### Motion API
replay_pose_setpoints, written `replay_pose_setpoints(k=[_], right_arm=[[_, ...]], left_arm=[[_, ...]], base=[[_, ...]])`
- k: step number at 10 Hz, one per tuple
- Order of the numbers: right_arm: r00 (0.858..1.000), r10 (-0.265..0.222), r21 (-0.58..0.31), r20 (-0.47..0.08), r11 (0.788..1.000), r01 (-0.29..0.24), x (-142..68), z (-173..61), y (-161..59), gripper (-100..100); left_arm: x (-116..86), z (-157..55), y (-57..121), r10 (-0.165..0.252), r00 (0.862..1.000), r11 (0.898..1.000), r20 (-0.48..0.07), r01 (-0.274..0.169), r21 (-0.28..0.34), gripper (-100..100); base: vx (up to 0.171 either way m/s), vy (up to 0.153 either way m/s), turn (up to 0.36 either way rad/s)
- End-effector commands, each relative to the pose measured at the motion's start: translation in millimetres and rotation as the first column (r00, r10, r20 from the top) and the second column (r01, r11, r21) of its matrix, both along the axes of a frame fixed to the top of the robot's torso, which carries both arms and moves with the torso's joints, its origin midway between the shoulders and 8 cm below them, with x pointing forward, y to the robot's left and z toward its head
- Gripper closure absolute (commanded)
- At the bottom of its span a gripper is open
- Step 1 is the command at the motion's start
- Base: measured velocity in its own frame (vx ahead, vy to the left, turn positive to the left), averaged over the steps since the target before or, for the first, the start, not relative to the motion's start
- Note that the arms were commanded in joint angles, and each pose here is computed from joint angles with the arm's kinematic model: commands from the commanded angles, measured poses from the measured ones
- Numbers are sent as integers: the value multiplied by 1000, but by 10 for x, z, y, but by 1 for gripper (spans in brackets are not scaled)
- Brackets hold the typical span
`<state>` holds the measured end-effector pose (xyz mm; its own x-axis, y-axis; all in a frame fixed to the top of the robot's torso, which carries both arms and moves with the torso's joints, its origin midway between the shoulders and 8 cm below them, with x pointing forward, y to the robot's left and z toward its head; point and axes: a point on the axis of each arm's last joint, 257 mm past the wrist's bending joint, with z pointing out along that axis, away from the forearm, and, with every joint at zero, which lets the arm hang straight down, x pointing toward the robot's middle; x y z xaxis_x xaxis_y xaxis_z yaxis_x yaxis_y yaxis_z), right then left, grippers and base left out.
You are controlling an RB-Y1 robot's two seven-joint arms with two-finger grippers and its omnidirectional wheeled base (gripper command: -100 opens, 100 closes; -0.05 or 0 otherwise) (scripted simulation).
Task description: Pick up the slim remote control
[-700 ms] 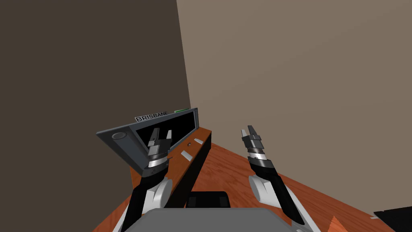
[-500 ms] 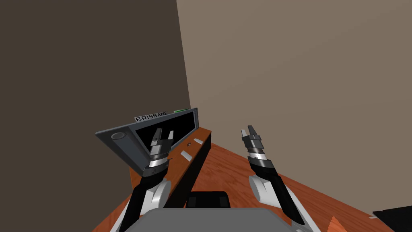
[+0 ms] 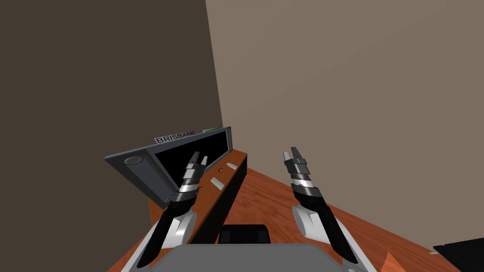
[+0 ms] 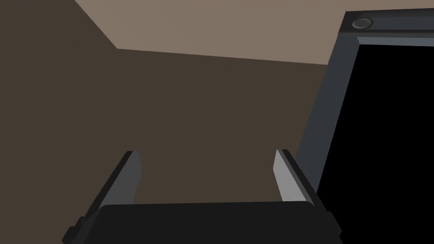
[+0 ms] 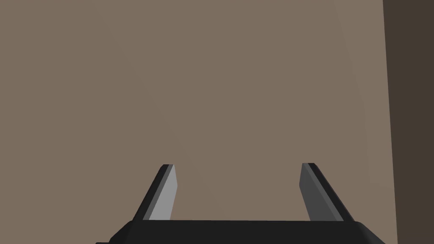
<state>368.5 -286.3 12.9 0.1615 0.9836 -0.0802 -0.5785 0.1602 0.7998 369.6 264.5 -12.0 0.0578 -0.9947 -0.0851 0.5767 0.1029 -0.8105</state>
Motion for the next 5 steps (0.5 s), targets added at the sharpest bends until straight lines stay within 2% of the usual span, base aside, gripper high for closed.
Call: replay_pose_setpoints(k=[1,2,3,4,5], right_arm=[[1000,0,0,0,1000,0,0,0,0,0],[1000,0,0,0,1000,0,0,0,0,0],[1000,0,0,0,1000,0,0,0,0,0],[1000,0,0,0,1000,0,0,0,0,0],[1000,0,0,0,1000,0,0,0,0,0]], left_arm=[[54,-83,-1,0,999,1000,-36,1,16,-100],[146,-232,32,3,996,999,-88,1,43,-100],[150,-240,33,3,996,999,-91,1,43,-100],[245,-409,83,12,989,998,-148,-2,69,-100],[248,-414,84,13,989,998,-150,-2,69,-100]], base=[[19,-27,-9],[12,-30,-24],[7,-27,-12],[16,-33,-32],[14,-24,-14]])
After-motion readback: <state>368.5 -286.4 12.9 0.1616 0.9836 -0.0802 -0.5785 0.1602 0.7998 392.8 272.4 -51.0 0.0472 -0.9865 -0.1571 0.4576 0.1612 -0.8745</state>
